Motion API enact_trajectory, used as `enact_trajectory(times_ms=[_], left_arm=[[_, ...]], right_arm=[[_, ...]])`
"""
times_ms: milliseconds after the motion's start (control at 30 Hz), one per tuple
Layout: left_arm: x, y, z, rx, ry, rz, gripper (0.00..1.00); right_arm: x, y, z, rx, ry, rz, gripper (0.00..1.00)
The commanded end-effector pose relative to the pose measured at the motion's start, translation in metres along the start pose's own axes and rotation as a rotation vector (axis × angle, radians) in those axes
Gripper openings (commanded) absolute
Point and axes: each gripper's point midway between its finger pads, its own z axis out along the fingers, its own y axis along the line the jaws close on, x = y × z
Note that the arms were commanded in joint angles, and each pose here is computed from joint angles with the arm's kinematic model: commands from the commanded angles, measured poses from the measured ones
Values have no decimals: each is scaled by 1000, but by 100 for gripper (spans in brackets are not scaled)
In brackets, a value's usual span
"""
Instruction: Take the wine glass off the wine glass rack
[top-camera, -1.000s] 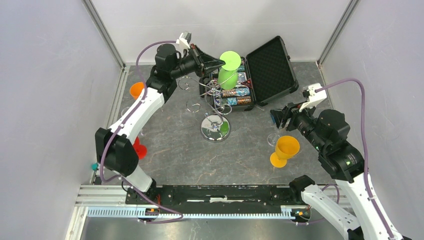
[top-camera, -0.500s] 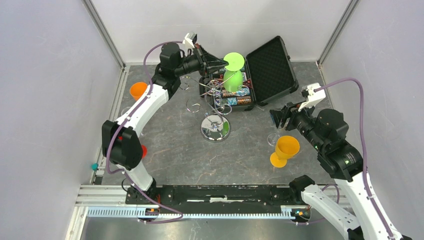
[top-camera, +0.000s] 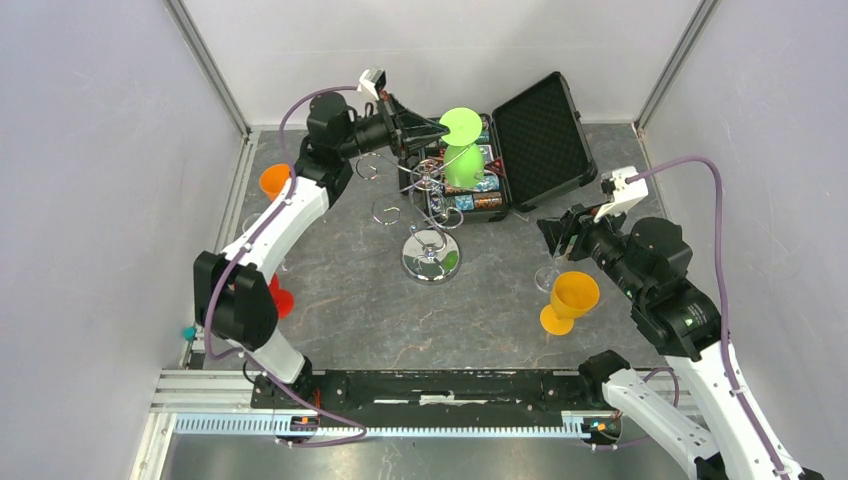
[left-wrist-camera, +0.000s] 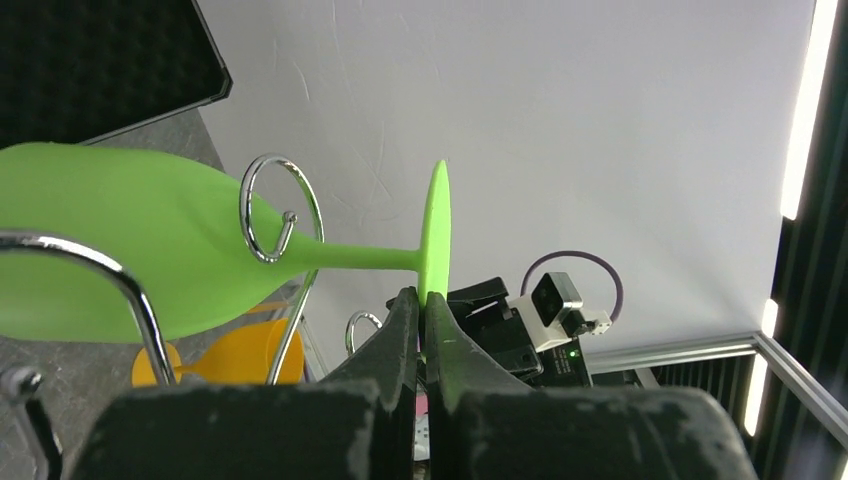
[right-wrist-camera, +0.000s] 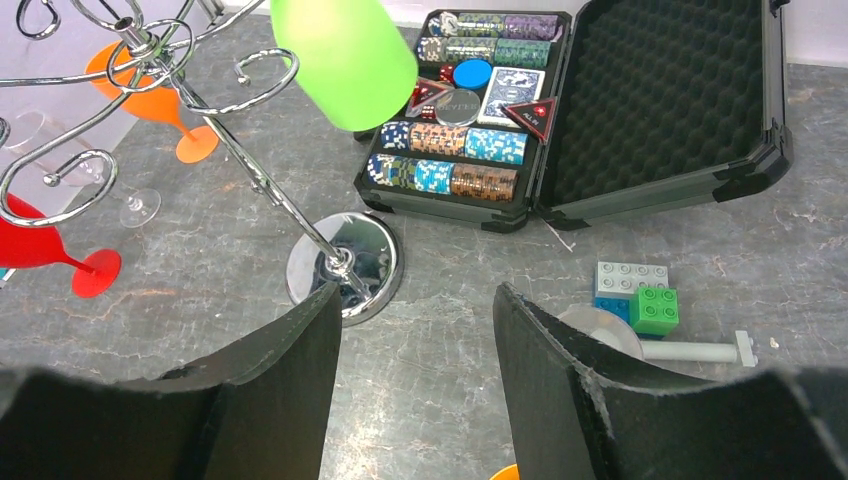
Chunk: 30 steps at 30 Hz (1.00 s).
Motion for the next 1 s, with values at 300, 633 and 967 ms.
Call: enact_trajectory(times_ms=[300, 633, 967], left_arm=[[-23, -31, -37, -26, -131, 121, 2], [-55, -37, -34, 5, -209, 204, 2], [-58, -91, -40, 178, -258, 428, 2]], right_arm=[[-10, 3, 0, -14, -49, 19, 64], [-14, 4, -2, -22, -72, 19, 74], [-8, 24, 6, -136, -84, 60, 83]])
